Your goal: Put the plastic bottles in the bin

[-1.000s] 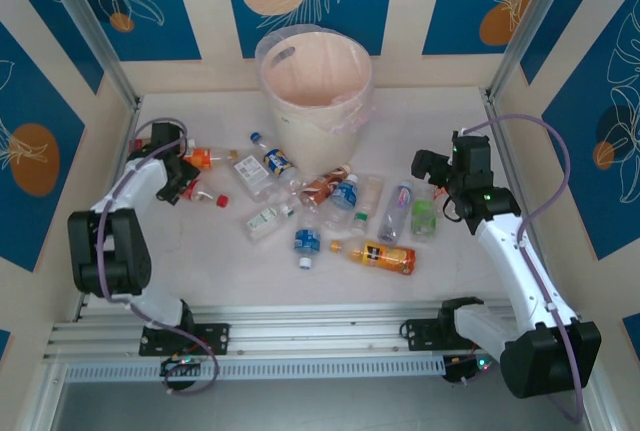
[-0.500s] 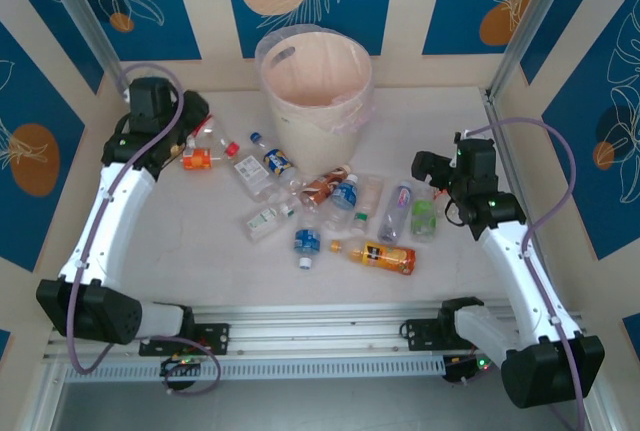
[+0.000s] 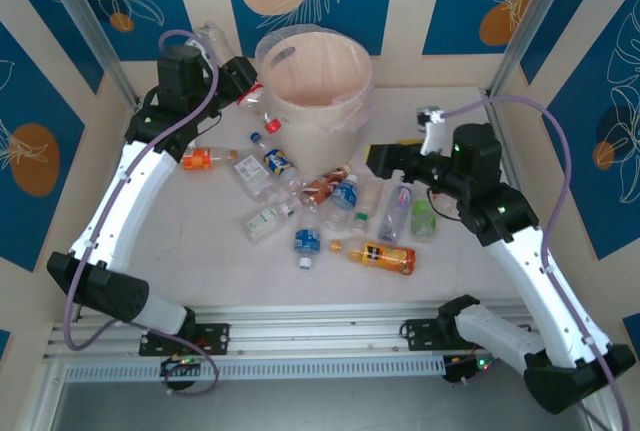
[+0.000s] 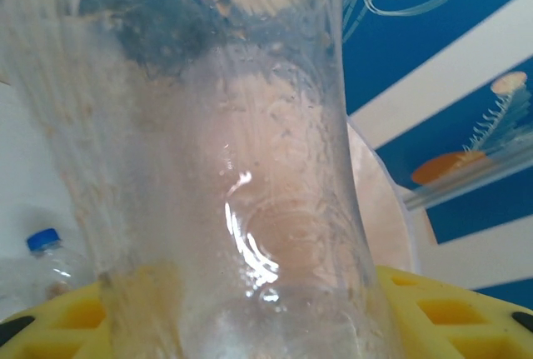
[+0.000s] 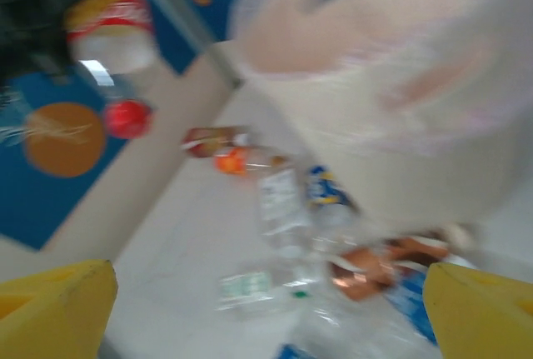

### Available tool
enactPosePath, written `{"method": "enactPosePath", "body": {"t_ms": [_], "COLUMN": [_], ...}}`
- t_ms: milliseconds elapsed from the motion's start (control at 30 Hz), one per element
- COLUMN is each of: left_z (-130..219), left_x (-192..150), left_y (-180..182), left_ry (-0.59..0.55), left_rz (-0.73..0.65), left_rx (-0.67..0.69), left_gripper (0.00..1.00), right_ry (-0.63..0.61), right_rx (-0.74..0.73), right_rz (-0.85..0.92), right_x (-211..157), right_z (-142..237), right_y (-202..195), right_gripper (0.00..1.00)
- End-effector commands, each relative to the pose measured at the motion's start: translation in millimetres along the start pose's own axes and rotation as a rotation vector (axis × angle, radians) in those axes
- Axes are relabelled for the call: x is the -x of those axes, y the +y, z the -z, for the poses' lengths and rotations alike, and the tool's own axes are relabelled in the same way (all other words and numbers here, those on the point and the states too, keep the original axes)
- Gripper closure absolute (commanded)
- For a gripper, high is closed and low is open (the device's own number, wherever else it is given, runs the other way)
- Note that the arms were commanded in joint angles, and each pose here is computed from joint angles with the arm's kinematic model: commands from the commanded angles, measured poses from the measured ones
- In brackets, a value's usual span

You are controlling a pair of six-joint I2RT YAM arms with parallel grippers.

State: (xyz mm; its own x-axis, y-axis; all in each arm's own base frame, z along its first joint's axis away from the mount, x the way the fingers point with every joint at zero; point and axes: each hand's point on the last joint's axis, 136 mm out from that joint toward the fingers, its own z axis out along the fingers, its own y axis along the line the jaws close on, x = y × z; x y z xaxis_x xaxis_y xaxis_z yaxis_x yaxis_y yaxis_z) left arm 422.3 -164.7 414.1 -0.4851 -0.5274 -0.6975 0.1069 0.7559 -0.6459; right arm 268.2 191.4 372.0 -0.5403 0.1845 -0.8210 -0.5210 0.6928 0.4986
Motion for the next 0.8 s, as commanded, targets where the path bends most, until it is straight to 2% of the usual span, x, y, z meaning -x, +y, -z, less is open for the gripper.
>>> {"method": "enactPosePath", "body": {"t_ms": [0, 200, 367, 433, 533, 633, 767], "left_z": [7.6, 4.4, -9.8, -17.2, -34.5, -53.2, -89.8], "left_x": [8.4, 11.4, 33.0, 45.9, 65.1, 82.5, 84.5], "left_y": [-33.0, -46.0, -71.0, -84.4, -90.5, -94.7, -94.6], "left_ry": [-0.01, -0.002, -0.044, -0.09, -0.161, -0.232, -0.266], "left_rz": [0.014, 0.042, 0.025, -0.016, -0.085, -0.154, -0.249], "left_rx": [-0.127, -0.178, -0.25, -0.288, -0.273, -0.261, -0.243], "left_gripper": [0.46, 0.46, 0.47, 0.47, 0.47, 0.47, 0.47], "right_ry": [0.045, 0.139, 0.145, 0.125, 0.088, 0.05, 0.008], "right_rx": [0.176, 0.272, 0.225, 0.183, 0.062, -0.053, -0.142], "right_rz": [0.006, 0.038, 0.056, 0.052, 0.027, 0.0, -0.02], "right_x": [9.6, 21.6, 32.4, 35.6, 36.4, 31.9, 25.9], "right_z": [-26.1, -81.0, -105.0, -105.0, -98.0, -82.2, -55.2], "right_y": [48.9, 94.8, 100.7, 94.7, 72.7, 47.2, 24.8], "right_gripper": [0.03, 0.03, 0.05, 0.04, 0.0, 0.01, 0.01]}}
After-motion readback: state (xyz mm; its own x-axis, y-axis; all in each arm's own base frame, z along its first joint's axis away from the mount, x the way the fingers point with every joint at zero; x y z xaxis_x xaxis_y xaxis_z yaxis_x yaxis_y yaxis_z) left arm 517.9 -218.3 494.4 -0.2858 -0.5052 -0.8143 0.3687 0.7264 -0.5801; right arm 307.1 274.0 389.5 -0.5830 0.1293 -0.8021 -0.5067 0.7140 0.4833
